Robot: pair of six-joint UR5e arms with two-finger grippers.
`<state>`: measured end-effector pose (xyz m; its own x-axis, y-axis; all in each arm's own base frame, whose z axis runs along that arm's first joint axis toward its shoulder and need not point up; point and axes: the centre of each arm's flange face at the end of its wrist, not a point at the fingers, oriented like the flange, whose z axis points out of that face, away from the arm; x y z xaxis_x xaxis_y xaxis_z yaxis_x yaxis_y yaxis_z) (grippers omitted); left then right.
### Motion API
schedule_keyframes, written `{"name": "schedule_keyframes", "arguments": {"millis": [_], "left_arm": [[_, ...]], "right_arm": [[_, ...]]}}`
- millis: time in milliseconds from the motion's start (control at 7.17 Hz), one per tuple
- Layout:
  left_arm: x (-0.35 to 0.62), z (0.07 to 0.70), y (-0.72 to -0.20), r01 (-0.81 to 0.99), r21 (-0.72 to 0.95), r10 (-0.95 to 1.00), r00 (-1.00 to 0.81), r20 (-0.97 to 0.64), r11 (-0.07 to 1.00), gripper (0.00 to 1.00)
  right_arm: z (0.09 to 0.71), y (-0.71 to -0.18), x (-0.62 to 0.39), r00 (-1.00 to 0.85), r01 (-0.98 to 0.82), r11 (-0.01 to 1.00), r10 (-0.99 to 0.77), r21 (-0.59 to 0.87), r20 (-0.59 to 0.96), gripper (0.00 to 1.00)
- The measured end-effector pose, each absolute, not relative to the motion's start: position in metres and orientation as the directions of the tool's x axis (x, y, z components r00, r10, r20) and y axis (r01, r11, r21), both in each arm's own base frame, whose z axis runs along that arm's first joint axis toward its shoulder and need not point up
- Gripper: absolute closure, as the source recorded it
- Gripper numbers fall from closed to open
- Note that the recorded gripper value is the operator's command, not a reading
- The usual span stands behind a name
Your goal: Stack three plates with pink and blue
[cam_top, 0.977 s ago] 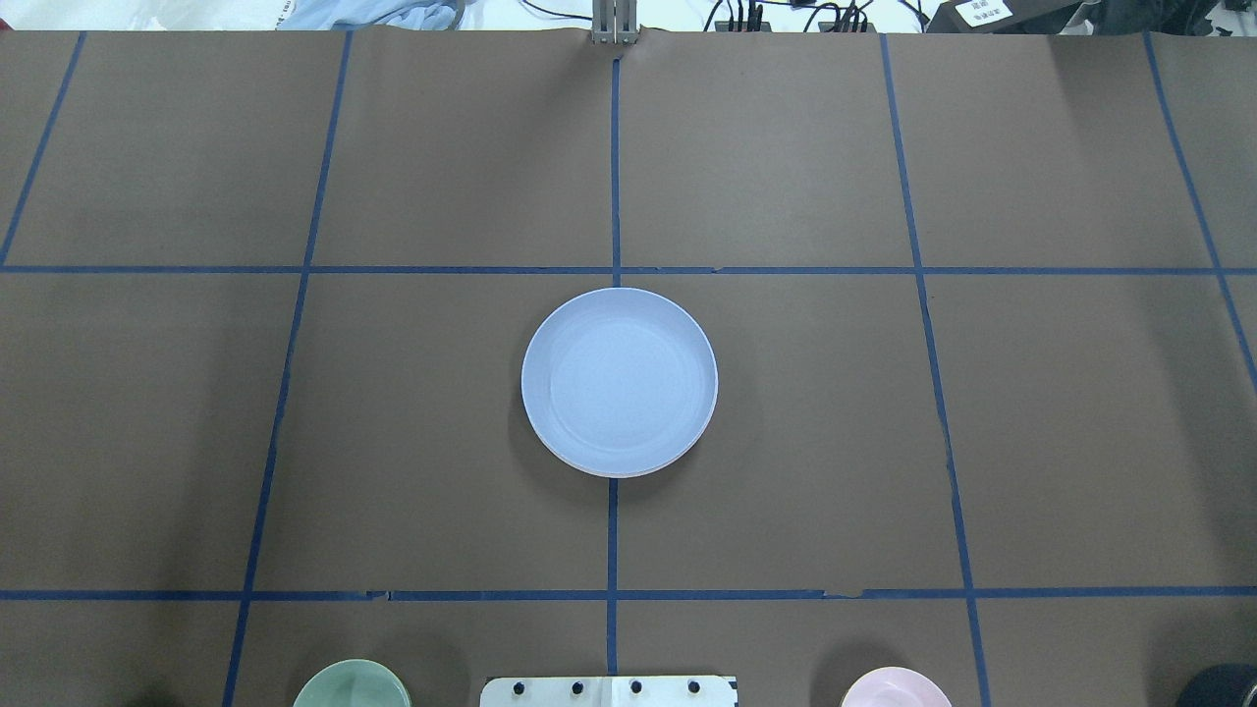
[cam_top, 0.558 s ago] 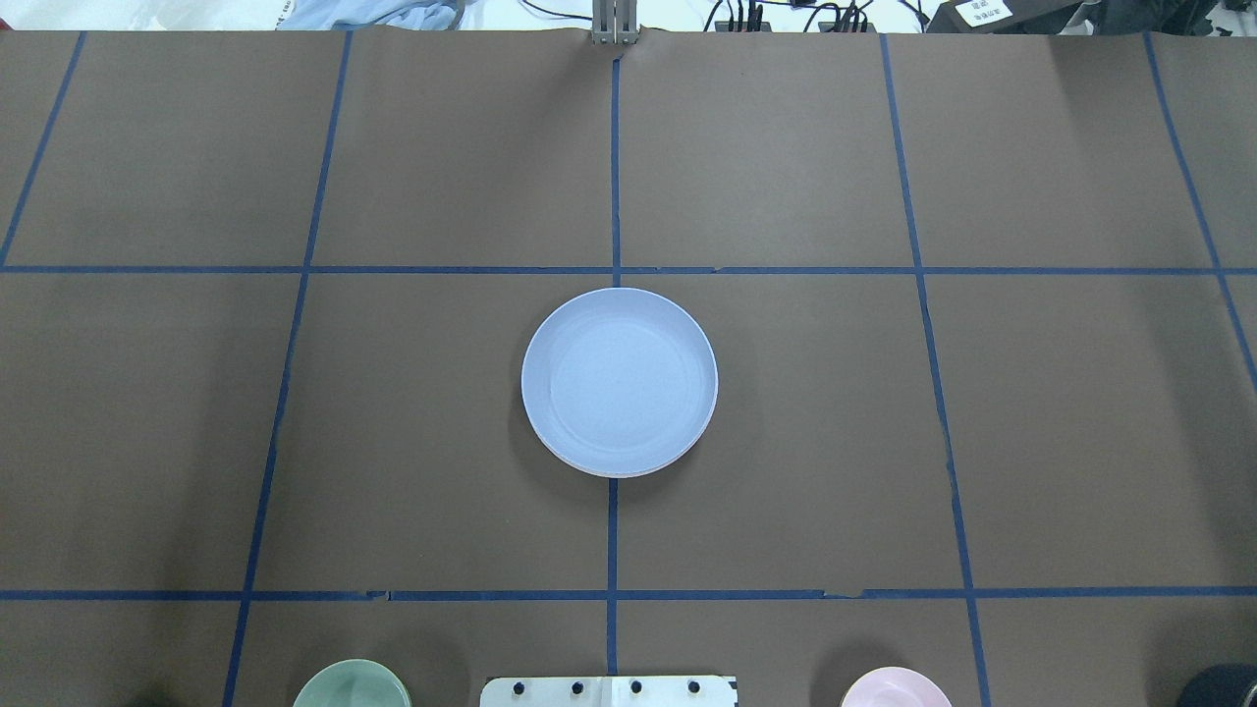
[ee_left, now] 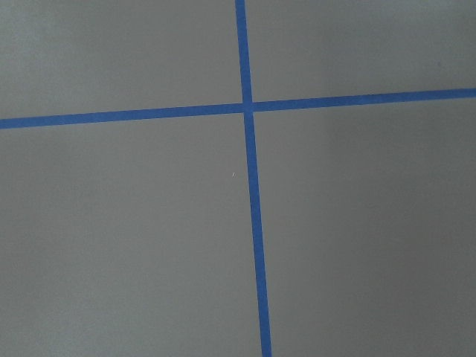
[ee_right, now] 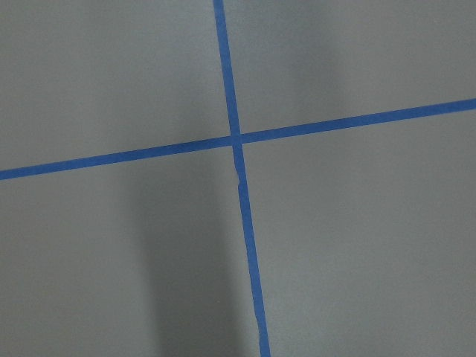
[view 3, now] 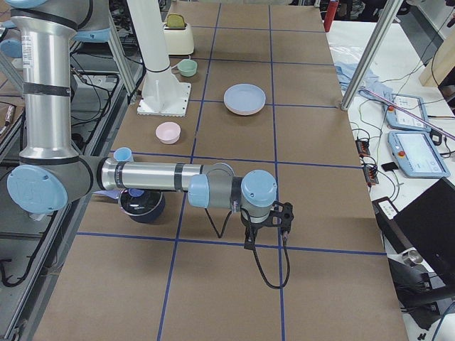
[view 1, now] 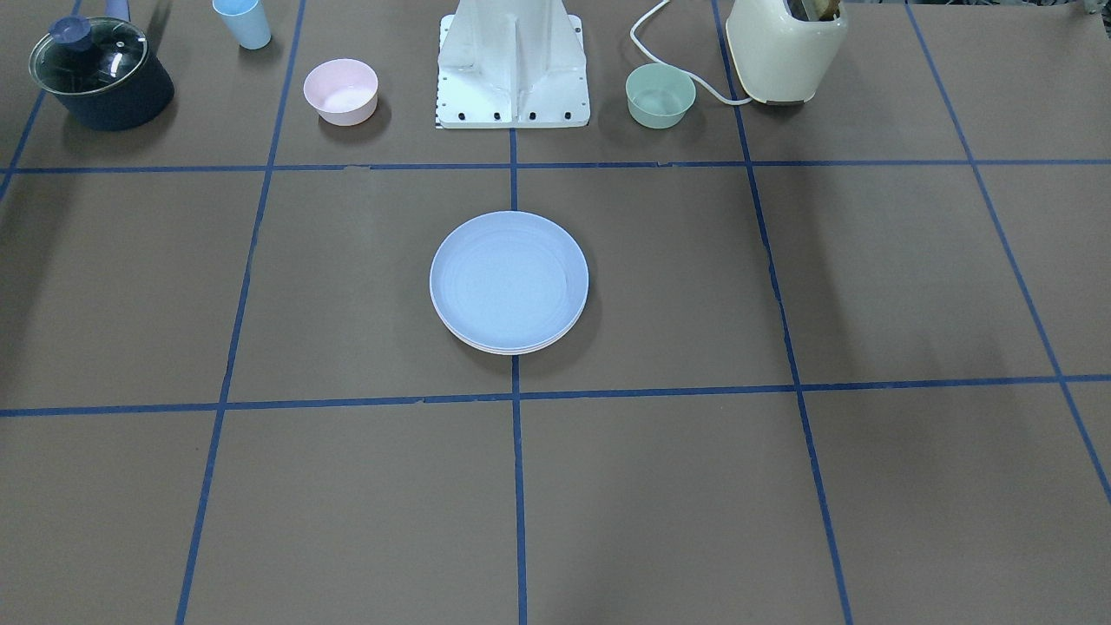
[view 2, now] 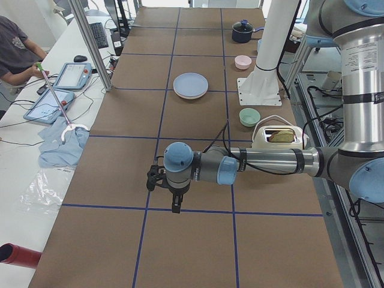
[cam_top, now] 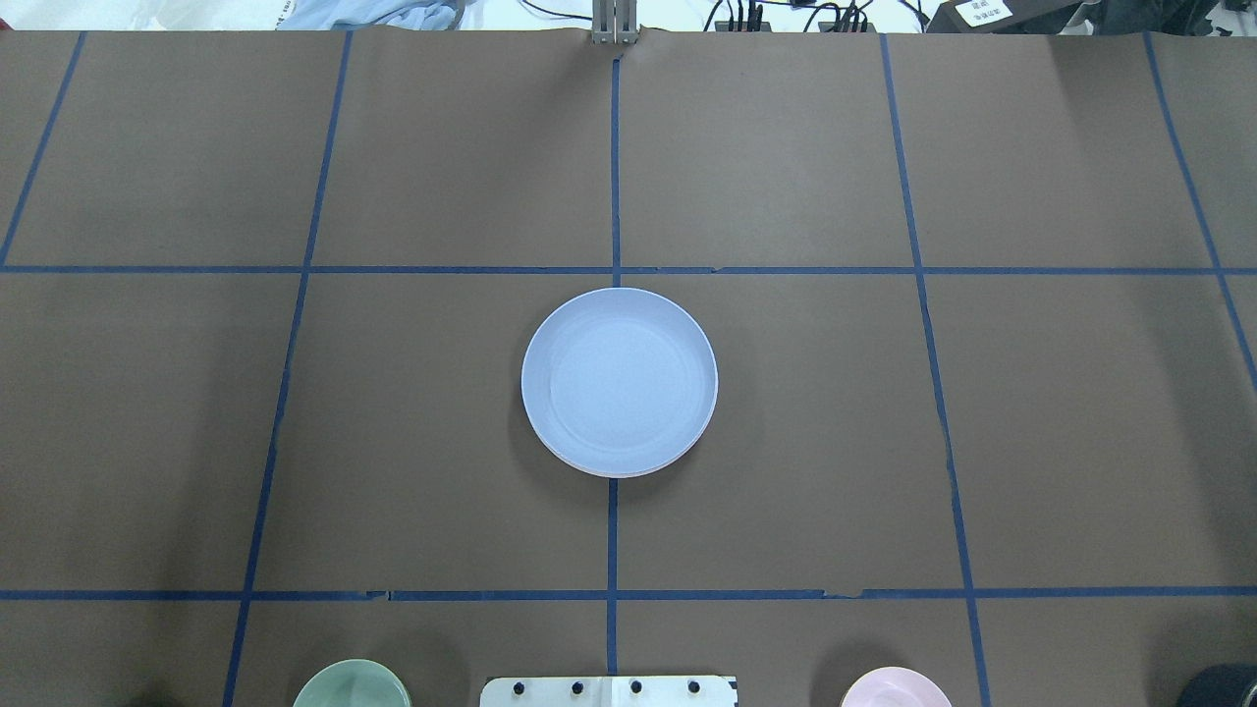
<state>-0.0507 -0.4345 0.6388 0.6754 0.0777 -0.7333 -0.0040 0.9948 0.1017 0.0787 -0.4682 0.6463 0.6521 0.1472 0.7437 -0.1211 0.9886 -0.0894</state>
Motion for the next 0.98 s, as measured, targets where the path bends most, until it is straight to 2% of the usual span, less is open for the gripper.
{"name": "schedule_keyframes", "arguments": {"millis": [977], "left_arm": [[-0.0511,0.6389,-0.4345,-0.004,0.102,0.078,0.677,-0.732,0.995,0.0]], "right_arm": [[0.6508,-0.4672,0.0815,0.683,-0.124,0.988,0.15,-0.089,0.715,0.0]]}}
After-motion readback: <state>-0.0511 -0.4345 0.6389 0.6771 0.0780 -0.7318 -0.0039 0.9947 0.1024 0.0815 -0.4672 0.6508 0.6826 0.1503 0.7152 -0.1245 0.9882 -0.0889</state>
